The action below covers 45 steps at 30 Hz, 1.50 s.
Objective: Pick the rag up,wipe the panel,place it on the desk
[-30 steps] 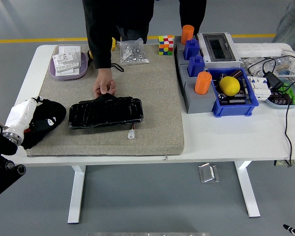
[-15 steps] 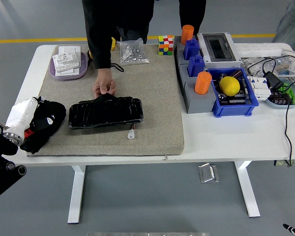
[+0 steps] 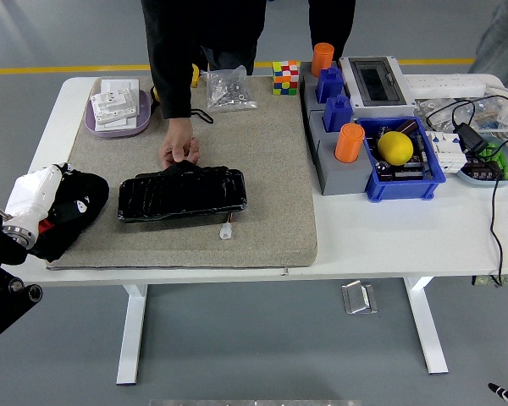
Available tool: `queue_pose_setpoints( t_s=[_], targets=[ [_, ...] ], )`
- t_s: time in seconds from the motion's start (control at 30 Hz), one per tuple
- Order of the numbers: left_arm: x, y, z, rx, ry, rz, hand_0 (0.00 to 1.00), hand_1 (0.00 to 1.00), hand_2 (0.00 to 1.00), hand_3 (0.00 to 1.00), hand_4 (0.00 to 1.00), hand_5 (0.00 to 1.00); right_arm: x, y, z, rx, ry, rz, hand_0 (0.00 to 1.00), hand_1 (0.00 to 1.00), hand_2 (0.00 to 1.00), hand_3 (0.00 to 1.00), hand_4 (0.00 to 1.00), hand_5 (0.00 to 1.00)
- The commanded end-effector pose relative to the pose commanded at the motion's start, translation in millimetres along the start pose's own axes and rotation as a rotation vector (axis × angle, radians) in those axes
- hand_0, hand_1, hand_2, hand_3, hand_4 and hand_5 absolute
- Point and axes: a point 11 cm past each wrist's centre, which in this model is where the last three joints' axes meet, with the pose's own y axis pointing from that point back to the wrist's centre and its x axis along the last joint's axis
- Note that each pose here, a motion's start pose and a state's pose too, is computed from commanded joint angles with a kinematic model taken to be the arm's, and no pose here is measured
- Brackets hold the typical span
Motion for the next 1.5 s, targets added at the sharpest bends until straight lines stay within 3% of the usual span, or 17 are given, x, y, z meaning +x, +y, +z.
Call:
queue_pose_setpoints(
  t_s=[0.5,0.77,1.23,1.5],
  targets=[
    [18.0,-5.4,9.4,-0.042,-0.013,0.028,0.249,0.126,0.529,0.475,0.239,0.002,-0.2,0.4,-4,0.007,-0.004,0.0,0.771,0.617,0.71,0.631,0.998,0.554],
    [31.2,-4.1,43.3,-0.099,-0.008,0.054,0.242,0.118,0.526,0.472,0.231,0.002,1.1,0.6,-3,0.007,-0.003,0.002,0.771,0.616,0.71,0.631,0.998,0.555],
    [17.0,-2.8,53.5,-0.103,-0.004,0.026,0.241,0.113,0.528,0.47,0.195,0.002,5.3,0.9,-2,0.005,-0.003,0.009,0.771,0.618,0.71,0.63,0.998,0.557],
    [12.2,-1.7,68.8,-0.132,0.003,0.031,0.237,0.109,0.528,0.468,0.192,0.002,5.5,1.2,-3,0.01,-0.003,0.01,0.771,0.616,0.71,0.63,0.998,0.558]
  ],
)
